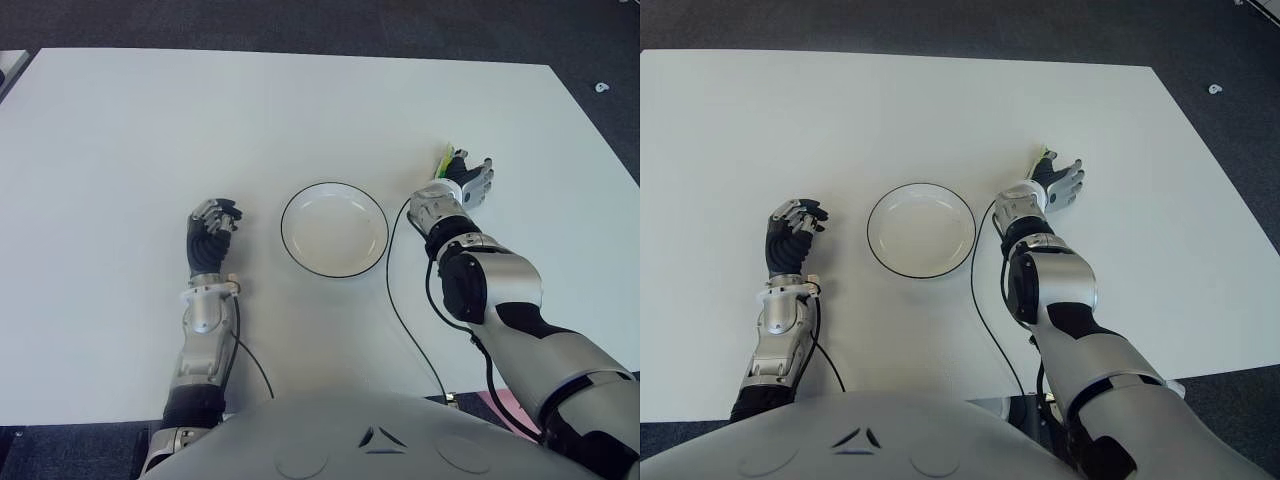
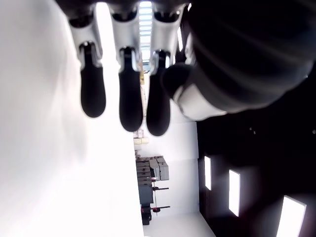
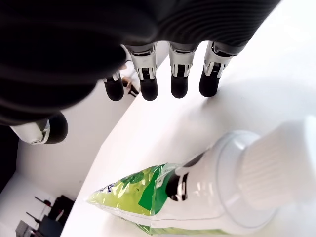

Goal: Put the toothpaste on the table into the plate.

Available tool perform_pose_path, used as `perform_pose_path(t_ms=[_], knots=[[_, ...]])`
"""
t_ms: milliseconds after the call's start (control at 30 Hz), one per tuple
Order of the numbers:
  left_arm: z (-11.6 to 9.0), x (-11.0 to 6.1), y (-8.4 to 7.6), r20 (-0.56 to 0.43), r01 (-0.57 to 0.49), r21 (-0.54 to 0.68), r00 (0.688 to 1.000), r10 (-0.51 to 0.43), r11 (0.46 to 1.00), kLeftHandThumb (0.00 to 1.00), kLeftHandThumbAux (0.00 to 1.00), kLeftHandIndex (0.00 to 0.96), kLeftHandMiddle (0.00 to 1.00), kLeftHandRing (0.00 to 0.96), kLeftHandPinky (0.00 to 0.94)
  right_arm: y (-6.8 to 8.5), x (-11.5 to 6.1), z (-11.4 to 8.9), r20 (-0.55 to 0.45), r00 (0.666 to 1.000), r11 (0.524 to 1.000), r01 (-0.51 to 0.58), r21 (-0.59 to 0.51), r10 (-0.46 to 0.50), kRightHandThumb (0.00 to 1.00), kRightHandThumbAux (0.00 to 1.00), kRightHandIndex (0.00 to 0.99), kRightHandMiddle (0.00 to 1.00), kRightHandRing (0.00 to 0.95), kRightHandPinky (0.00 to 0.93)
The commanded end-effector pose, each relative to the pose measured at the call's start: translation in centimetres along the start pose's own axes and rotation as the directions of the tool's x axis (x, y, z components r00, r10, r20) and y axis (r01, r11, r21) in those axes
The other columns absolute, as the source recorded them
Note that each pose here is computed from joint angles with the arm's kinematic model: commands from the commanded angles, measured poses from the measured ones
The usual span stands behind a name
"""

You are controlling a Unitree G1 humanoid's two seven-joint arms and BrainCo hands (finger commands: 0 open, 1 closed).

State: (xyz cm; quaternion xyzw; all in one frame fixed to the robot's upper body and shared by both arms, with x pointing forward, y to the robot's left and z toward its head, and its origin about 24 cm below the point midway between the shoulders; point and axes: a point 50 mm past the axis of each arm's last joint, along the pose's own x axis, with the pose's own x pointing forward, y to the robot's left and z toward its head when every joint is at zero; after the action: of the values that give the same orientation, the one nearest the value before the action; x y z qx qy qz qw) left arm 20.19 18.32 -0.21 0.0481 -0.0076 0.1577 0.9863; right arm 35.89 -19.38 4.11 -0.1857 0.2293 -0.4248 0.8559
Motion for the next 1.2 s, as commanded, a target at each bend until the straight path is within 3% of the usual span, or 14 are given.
perform_pose_path(t_ms=[33,467,967,1200], knots=[[-2.3,-1.5,0.6,-0.13,-0.016,0.029,0.991,0.02,0.999,0.713,0.718,0.434,0.521,0.507,0.531,0.5,-0.2,-1.7,-0.082,0.994,0.993,-0.076,-0.085,0.069,0.49,0.266,0.0,0.0,0.0,0.0],[-2.4,-1.5,0.8,-0.13,-0.017,0.035,0.991,0.021,0.999,0.712,0.718,0.433,0.507,0.498,0.513,0.7,0.0,-1.8,-0.063,0.979,0.92,-0.205,-0.334,0.195,0.447,0.256,0.0,0.0,0.0,0.0],[-2.2,-1.5,0.5,-0.135,-0.027,0.026,0.99,0.03,0.999,0.712,0.718,0.433,0.513,0.5,0.533,0.9,0.1,-0.7,-0.027,0.958,0.871,-0.27,-0.41,0.284,0.452,0.197,0.0,0.0,0.0,0.0],[-2.2,-1.5,0.5,-0.133,-0.025,0.022,0.991,0.028,0.999,0.712,0.718,0.433,0.516,0.504,0.523,1.3,-0.3,-0.9,-0.028,0.941,0.765,-0.291,-0.575,0.337,0.421,0.185,0.0,0.0,0.0,0.0]])
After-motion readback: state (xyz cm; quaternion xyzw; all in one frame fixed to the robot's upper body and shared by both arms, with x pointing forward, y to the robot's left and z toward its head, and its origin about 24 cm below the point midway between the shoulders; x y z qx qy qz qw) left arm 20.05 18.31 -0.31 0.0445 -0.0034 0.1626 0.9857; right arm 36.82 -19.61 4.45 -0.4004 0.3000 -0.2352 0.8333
